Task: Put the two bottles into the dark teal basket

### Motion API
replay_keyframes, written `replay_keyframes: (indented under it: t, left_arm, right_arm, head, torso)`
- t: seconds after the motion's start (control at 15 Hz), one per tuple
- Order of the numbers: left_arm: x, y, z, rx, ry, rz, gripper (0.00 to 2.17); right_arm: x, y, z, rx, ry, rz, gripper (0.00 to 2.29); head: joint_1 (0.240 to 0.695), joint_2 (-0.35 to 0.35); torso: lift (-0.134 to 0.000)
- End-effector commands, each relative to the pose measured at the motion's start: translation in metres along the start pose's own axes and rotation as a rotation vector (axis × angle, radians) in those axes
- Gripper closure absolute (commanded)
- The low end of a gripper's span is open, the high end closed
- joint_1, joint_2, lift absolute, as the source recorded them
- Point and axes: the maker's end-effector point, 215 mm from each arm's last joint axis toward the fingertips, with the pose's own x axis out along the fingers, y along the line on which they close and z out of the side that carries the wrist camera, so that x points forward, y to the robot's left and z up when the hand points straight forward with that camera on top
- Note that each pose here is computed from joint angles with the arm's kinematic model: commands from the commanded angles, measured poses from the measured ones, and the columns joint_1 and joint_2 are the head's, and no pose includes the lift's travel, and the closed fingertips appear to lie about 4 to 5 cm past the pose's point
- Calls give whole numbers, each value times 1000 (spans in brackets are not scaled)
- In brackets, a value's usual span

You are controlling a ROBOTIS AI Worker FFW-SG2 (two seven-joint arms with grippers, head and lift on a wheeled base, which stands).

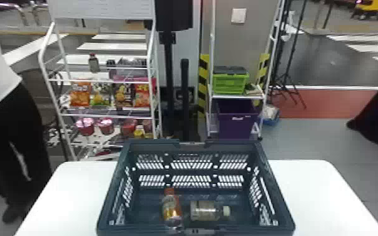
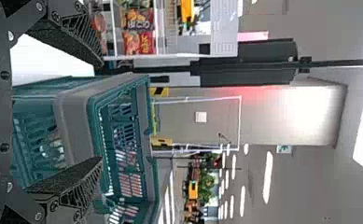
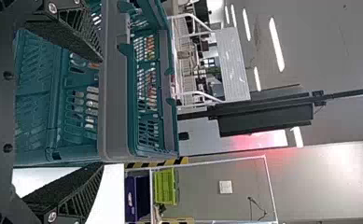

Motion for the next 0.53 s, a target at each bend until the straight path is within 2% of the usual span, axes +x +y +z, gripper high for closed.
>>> replay_keyframes:
  t: [0.0, 0.13, 0.27, 0.47]
  left_arm:
    - [-9, -31, -15, 19, -38, 22, 191]
    - [-8, -51, -19, -12, -63, 75, 191]
    - [-4, -63, -24, -39, -54, 117, 191]
    - [-2, -72, -32, -66, -34, 139, 191]
  right_arm:
    - [-2, 0, -7, 2, 12, -2, 97]
    - [-4, -2, -6, -2, -2, -6, 97]
    - [-6, -1, -3, -8, -14, -7, 97]
    - [-9, -4, -4, -6, -11, -12, 97]
  head:
    - [499, 0]
    - [499, 0]
    - [499, 0]
    - [499, 0]
  torso:
    - [0]
    - [0]
    - [0]
    - [0]
